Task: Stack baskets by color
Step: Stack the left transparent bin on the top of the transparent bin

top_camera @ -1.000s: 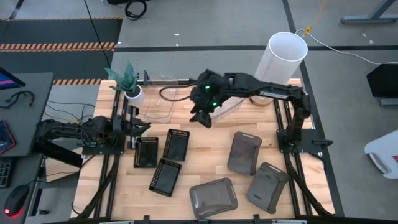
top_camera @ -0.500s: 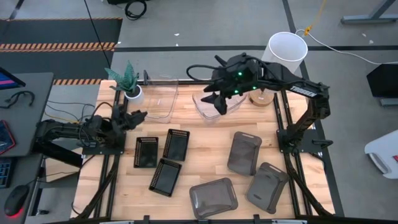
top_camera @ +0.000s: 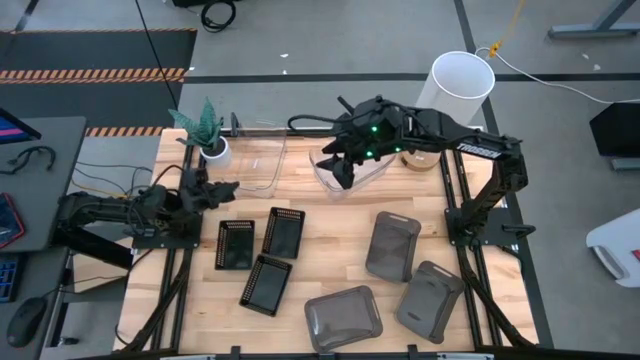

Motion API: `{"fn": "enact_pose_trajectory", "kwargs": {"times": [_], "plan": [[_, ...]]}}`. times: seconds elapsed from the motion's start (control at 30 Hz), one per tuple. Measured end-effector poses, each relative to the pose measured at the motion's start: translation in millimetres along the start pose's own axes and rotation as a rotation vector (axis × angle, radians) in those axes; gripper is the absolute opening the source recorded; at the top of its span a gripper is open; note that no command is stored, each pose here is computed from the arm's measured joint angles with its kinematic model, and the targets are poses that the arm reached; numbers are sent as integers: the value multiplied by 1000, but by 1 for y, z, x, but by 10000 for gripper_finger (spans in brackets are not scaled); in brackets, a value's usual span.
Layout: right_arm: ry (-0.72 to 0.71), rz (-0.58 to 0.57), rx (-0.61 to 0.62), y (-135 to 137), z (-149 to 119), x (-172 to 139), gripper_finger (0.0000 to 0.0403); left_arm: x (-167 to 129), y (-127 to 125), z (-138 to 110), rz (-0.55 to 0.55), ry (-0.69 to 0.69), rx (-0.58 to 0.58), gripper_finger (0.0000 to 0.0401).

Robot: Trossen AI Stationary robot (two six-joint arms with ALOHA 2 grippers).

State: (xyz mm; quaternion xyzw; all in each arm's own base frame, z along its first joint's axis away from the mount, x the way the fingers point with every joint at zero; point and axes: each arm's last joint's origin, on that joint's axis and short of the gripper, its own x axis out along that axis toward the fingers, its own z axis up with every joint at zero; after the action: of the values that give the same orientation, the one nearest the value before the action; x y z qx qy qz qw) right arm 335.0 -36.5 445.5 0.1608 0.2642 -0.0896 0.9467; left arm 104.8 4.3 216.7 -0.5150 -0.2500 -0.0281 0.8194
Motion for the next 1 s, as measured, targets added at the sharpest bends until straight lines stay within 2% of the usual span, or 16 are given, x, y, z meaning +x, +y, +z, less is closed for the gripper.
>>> {"fn": "enact_pose_trajectory", "kwargs": {"times": [0.1, 0.27, 0.43, 0.57, 0.87, 1.0], "plan": [[8, 1, 10, 1, -3, 3, 219, 9, -9, 2, 81, 79, 57, 13], [-5, -7, 32, 0, -2, 3, 219, 17, -27, 10, 311, 239, 234, 12], [-19, -10, 40, 1, 0, 3, 219, 18, -41, 18, 492, 352, 335, 18], [-18, -9, 38, 1, -1, 3, 219, 24, -46, 20, 546, 430, 319, 28], [-13, 3, 24, 5, -2, 3, 219, 49, -28, 18, 780, 567, 338, 31], [-3, 16, -5, 9, -4, 3, 219, 63, -24, 22, 821, 594, 352, 49]]}}
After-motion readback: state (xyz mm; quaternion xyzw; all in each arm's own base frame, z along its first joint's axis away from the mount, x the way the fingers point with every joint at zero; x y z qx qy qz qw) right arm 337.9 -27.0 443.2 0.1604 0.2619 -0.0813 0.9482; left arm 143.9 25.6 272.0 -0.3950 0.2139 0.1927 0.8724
